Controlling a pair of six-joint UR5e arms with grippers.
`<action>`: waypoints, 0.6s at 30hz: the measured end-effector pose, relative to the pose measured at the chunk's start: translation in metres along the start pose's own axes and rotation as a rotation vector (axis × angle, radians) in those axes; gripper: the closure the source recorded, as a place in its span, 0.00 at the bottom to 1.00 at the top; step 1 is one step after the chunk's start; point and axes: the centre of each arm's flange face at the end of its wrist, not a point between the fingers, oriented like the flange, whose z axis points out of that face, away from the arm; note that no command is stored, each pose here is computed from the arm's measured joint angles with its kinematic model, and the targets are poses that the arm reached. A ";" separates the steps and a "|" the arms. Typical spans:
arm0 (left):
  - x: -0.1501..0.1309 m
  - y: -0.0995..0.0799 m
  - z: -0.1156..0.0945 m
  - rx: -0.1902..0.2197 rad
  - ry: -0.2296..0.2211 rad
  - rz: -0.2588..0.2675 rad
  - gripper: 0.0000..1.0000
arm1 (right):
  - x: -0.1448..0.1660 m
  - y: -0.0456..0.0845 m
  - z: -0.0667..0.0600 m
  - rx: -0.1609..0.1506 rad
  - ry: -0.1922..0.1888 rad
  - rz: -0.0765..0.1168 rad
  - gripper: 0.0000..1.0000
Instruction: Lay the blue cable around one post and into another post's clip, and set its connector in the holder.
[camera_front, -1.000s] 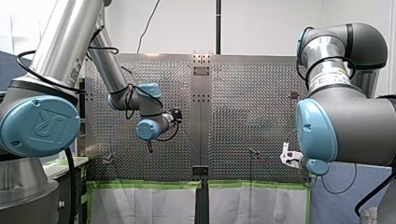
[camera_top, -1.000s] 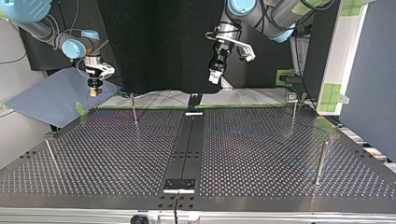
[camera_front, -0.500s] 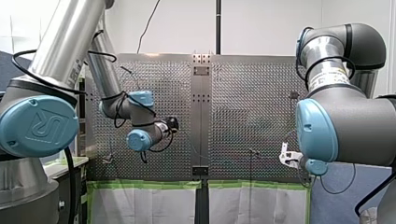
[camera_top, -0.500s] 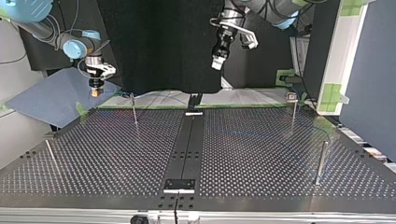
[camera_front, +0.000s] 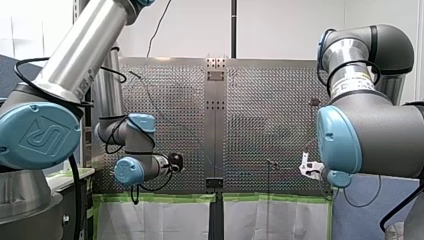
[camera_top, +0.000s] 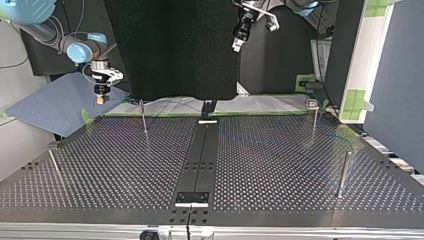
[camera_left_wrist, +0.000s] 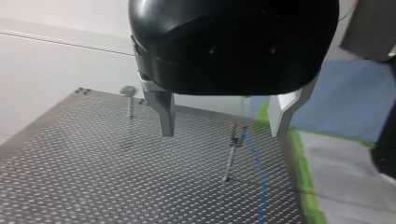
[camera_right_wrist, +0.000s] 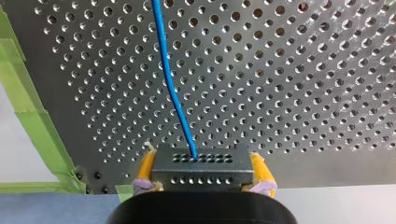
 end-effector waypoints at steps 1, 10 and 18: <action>0.003 0.000 0.000 0.001 0.008 0.002 0.00 | 0.000 0.000 0.000 0.000 0.000 -0.003 1.00; 0.023 -0.010 0.017 0.020 0.074 0.026 0.00 | 0.001 -0.001 0.001 0.003 0.000 -0.012 1.00; 0.011 -0.022 0.042 0.022 0.050 0.020 0.00 | 0.003 -0.001 0.002 0.005 0.004 -0.022 1.00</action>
